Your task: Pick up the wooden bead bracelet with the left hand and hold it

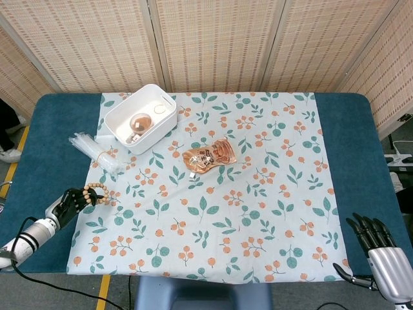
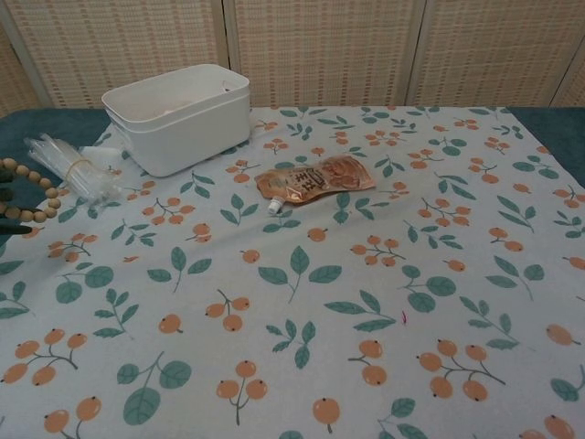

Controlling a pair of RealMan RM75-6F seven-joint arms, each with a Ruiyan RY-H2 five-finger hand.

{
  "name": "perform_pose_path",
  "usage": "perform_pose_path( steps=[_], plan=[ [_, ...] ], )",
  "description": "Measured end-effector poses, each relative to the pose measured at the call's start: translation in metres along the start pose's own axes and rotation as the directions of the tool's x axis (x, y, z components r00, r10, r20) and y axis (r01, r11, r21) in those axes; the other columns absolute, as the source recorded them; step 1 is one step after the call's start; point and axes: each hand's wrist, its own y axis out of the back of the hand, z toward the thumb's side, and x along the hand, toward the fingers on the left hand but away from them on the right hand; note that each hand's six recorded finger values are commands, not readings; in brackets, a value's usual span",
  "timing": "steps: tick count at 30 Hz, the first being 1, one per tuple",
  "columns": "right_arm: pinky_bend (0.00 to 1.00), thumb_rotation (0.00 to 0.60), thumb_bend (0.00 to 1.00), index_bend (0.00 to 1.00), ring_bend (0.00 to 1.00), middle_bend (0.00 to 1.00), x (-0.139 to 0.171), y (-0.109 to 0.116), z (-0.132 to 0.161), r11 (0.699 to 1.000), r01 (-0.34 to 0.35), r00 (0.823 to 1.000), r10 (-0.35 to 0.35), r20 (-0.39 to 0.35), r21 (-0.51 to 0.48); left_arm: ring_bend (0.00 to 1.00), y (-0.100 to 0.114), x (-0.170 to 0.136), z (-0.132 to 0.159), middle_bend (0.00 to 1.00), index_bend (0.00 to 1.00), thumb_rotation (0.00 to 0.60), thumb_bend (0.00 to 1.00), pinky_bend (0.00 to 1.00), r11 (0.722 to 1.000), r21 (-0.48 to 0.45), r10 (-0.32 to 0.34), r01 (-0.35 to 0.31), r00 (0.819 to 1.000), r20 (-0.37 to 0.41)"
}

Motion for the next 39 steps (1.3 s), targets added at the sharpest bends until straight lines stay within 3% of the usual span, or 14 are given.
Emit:
perform_pose_path(
  steps=[5, 6, 8, 10, 13, 15, 17, 24, 26, 30, 34, 39],
  plan=[
    [0.0, 0.194, 0.19, 0.0, 0.0, 0.0, 0.0, 0.0, 0.0, 1.0, 0.002, 1.0, -0.002, 0.0, 0.0, 0.24, -0.003, -0.001, 0.001, 0.63, 0.49, 0.065, 1.0, 0.03, 1.0, -0.011, -0.014, 0.014, 1.0, 0.005],
    [0.0, 0.195, 0.19, 0.0, 0.0, 0.0, 0.0, 0.0, 0.0, 1.0, 0.002, 1.0, -0.002, 0.0, 0.0, 0.23, -0.004, -0.001, 0.001, 0.62, 0.49, 0.088, 1.0, 0.03, 1.0, -0.003, -0.016, 0.016, 1.0, 0.004],
    [0.0, 0.194, 0.19, 0.0, 0.0, 0.0, 0.0, 0.0, 0.0, 1.0, 0.003, 1.0, -0.003, 0.0, 0.0, 0.21, -0.005, -0.001, 0.0, 0.59, 0.46, 0.19, 1.0, 0.02, 1.0, 0.018, -0.018, 0.018, 1.0, 0.003],
    [0.0, 0.194, 0.19, 0.0, 0.0, 0.0, 0.0, 0.001, 0.0, 1.0, 0.002, 1.0, -0.002, 0.001, 0.0, 0.2, -0.006, -0.001, 0.0, 0.55, 0.44, 0.251, 0.9, 0.02, 0.999, 0.049, -0.019, 0.018, 1.0, 0.005],
    [0.0, 0.194, 0.19, 0.0, 0.0, 0.0, 0.0, 0.0, 0.0, 1.0, -0.001, 1.0, 0.001, 0.001, 0.0, 0.19, -0.007, -0.001, -0.002, 0.54, 0.42, 0.206, 0.63, 0.01, 0.997, 0.074, -0.021, 0.021, 1.0, 0.011],
    [0.0, 0.194, 0.19, 0.0, 0.0, 0.0, 0.0, 0.0, 0.0, 1.0, -0.001, 1.0, 0.001, 0.0, 0.0, 0.19, -0.009, -0.001, -0.004, 0.54, 0.42, 0.167, 0.54, 0.01, 0.996, 0.083, -0.032, 0.031, 0.999, 0.005],
    [0.0, 0.195, 0.19, 0.0, 0.0, 0.0, 0.0, 0.0, 0.0, 1.0, -0.001, 1.0, 0.001, 0.0, 0.0, 0.19, -0.01, -0.001, -0.006, 0.54, 0.42, 0.136, 0.49, 0.01, 0.995, 0.095, -0.039, 0.039, 0.999, -0.003],
    [0.0, 0.193, 0.19, 0.0, 0.0, 0.0, 0.001, 0.0, 0.0, 1.0, 0.0, 1.0, 0.0, 0.0, 0.001, 0.2, -0.01, 0.0, -0.01, 0.56, 0.45, 0.088, 0.44, 0.01, 0.995, 0.095, -0.037, 0.038, 0.999, -0.017],
    [0.0, 0.194, 0.19, 0.0, 0.0, 0.0, 0.001, 0.001, 0.0, 1.0, 0.0, 1.0, 0.0, 0.001, 0.0, 0.2, -0.011, 0.0, -0.011, 0.57, 0.46, 0.134, 0.44, 0.01, 0.994, 0.102, -0.036, 0.038, 0.999, -0.022],
    [0.0, 0.194, 0.19, 0.0, 0.0, 0.0, 0.001, 0.001, 0.0, 1.0, 0.0, 1.0, 0.0, 0.0, 0.0, 0.2, -0.01, 0.0, -0.013, 0.57, 0.46, 0.328, 0.47, 0.01, 0.989, 0.141, -0.03, 0.034, 0.999, -0.032],
    [0.0, 0.193, 0.19, 0.0, 0.0, 0.0, 0.001, 0.001, 0.0, 1.0, 0.003, 1.0, -0.003, 0.001, 0.0, 0.2, -0.012, 0.001, -0.013, 0.58, 0.46, 0.357, 0.53, 0.01, 0.99, 0.137, -0.029, 0.033, 0.999, -0.035],
    [0.0, 0.194, 0.19, 0.0, 0.0, 0.0, 0.001, 0.002, -0.001, 1.0, 0.004, 1.0, -0.004, 0.002, 0.0, 0.2, -0.014, 0.001, -0.013, 0.57, 0.46, 0.419, 0.53, 0.01, 0.988, 0.151, -0.03, 0.035, 0.999, -0.036]
  ],
)
